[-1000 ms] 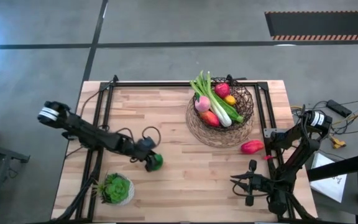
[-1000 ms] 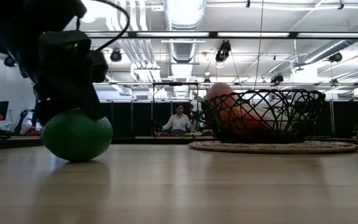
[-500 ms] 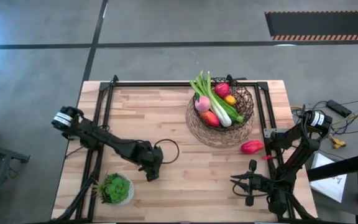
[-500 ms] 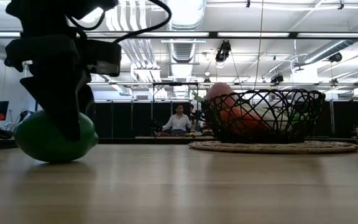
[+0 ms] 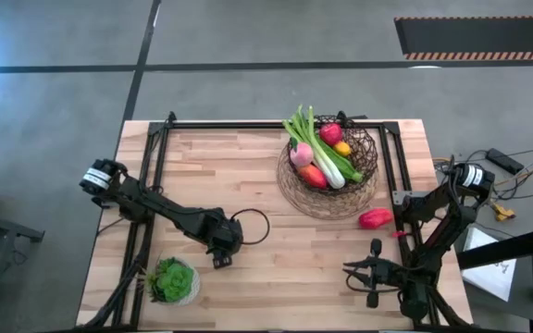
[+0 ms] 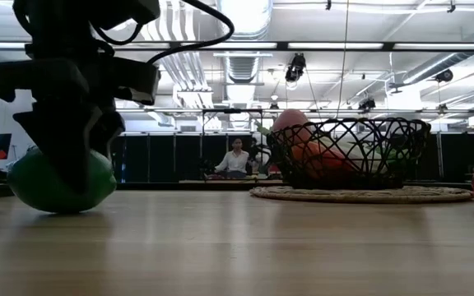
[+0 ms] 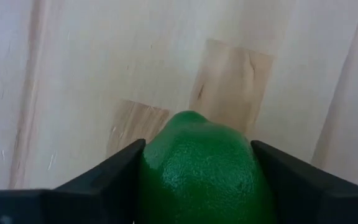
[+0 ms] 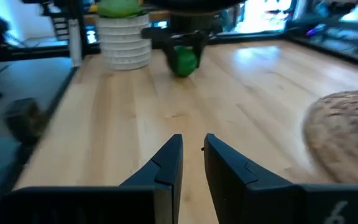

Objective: Build produce basket
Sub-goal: Put the green lime into the wire basket

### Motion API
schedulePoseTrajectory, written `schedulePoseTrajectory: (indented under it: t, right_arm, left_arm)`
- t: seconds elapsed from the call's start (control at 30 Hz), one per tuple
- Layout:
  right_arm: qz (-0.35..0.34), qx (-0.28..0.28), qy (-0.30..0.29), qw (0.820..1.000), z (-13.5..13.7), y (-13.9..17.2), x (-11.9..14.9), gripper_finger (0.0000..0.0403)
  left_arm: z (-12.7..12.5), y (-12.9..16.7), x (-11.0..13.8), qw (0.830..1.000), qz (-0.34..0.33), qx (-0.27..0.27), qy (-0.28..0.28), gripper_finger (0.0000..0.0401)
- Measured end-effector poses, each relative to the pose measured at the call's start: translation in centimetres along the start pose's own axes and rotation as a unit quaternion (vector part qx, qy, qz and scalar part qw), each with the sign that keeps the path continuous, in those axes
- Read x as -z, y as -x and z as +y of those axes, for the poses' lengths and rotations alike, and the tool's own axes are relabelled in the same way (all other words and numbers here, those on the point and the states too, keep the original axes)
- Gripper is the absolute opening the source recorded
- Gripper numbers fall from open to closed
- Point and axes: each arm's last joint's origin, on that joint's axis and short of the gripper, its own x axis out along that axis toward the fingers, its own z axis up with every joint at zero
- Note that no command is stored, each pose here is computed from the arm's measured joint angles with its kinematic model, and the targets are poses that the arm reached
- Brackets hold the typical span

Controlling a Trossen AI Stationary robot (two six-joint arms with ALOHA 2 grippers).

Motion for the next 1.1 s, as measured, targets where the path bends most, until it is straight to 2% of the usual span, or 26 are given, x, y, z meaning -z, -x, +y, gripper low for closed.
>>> schedulePoseTrajectory:
  t: [0.1, 0.17, 0.33, 0.43, 0.6, 0.67, 0.77, 0.97, 1.1]
  right_arm:
    - [0.018, -0.032, -0.009, 0.999, 0.8, 0.7, -0.9, 0.0056]
    - [0.030, -0.059, -0.010, 0.998, 1.5, 1.3, -1.7, 0.0056]
    - [0.044, -0.118, 0.000, 0.992, 3.4, 3.4, -3.0, 0.0043]
    - [0.047, -0.134, 0.001, 0.990, 4.0, 4.3, -3.1, 0.0030]
    - [0.047, -0.134, -0.001, 0.990, 4.1, 4.5, -2.5, 0.0012]
    - [0.040, -0.126, 0.003, 0.991, 4.0, 4.5, -2.4, 0.0010]
    - [0.039, -0.120, 0.011, 0.992, 3.8, 4.3, -2.5, 0.0009]
    - [0.027, -0.105, 0.019, 0.994, 3.5, 4.1, -2.6, 0.0009]
    - [0.020, -0.095, 0.025, 0.995, 3.4, 4.0, -2.5, 0.0009]
  left_arm:
    - [-0.5, 0.6, -0.6, 1.000, 0.000, 0.018, -0.021, 0.0246]
    - [-1.1, 1.5, -1.7, 0.999, -0.022, 0.032, -0.035, 0.0246]
    - [-2.5, 4.6, -5.3, 0.987, -0.130, 0.053, -0.082, 0.0246]
    - [-3.4, 6.4, -8.0, 0.964, -0.224, 0.085, -0.114, 0.0244]
    - [-3.7, 7.6, -13.0, 0.915, -0.361, 0.098, -0.150, 0.0244]
    - [-3.3, 7.7, -15.3, 0.896, -0.402, 0.101, -0.159, 0.0243]
    - [-2.2, 7.2, -19.1, 0.879, -0.436, 0.094, -0.169, 0.0243]
    - [1.2, 5.4, -26.0, 0.862, -0.484, 0.046, -0.145, 0.0243]
    - [3.9, 3.5, -29.2, 0.861, -0.496, 0.017, -0.114, 0.0252]
